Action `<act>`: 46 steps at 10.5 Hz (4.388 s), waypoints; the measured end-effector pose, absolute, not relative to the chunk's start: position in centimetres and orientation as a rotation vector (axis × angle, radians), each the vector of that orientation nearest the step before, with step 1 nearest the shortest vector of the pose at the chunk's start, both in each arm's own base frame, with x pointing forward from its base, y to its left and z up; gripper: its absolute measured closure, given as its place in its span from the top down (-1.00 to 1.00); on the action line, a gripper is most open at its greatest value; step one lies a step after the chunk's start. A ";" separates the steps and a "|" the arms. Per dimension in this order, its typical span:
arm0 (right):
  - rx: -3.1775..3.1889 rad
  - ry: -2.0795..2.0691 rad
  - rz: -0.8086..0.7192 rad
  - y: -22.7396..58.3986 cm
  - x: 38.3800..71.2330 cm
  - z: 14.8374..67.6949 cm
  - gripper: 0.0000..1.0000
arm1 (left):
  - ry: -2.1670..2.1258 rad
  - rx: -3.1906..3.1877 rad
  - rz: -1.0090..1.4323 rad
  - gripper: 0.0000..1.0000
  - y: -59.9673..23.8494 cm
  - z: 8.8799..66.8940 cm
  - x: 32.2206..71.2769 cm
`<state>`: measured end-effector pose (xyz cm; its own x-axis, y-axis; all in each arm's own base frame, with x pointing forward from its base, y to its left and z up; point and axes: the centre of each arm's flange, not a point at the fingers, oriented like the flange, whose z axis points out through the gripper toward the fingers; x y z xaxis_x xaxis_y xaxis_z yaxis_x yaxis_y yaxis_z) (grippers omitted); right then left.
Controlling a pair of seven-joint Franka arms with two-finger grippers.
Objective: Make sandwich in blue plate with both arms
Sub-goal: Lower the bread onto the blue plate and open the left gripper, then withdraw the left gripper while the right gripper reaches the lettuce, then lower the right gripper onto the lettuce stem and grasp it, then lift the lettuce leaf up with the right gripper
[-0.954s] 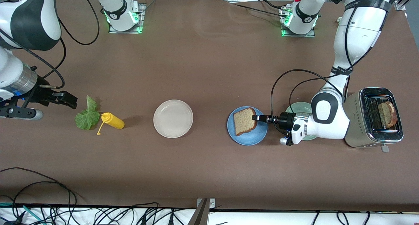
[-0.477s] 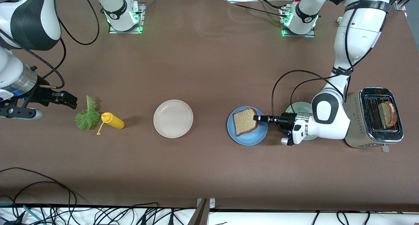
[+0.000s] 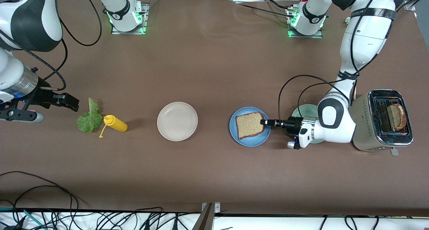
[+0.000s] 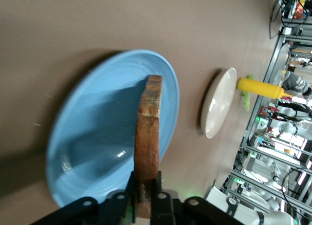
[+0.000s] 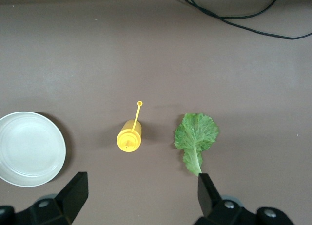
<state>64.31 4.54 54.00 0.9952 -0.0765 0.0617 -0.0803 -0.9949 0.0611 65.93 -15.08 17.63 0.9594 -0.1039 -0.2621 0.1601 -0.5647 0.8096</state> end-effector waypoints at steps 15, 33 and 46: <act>3.027 -0.138 -0.141 -1.5 64.8 45.8 1.00 | -0.149 2.809 -0.247 1.00 -4.3 35.3 67.2; 3.082 -0.178 -0.448 -7.3 61.2 19.5 0.84 | -0.073 3.140 -0.210 1.00 1.1 56.6 53.4; 3.160 -0.107 -0.436 -9.2 61.0 18.0 -0.67 | -0.002 3.149 -0.120 1.00 2.5 59.6 55.0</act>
<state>60.97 -9.22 17.99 0.9605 -0.0596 -0.2719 -0.0731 -0.9965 -0.0400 54.99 2.49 59.61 0.9971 -0.0011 -0.0760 -0.0019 -1.0000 -0.0098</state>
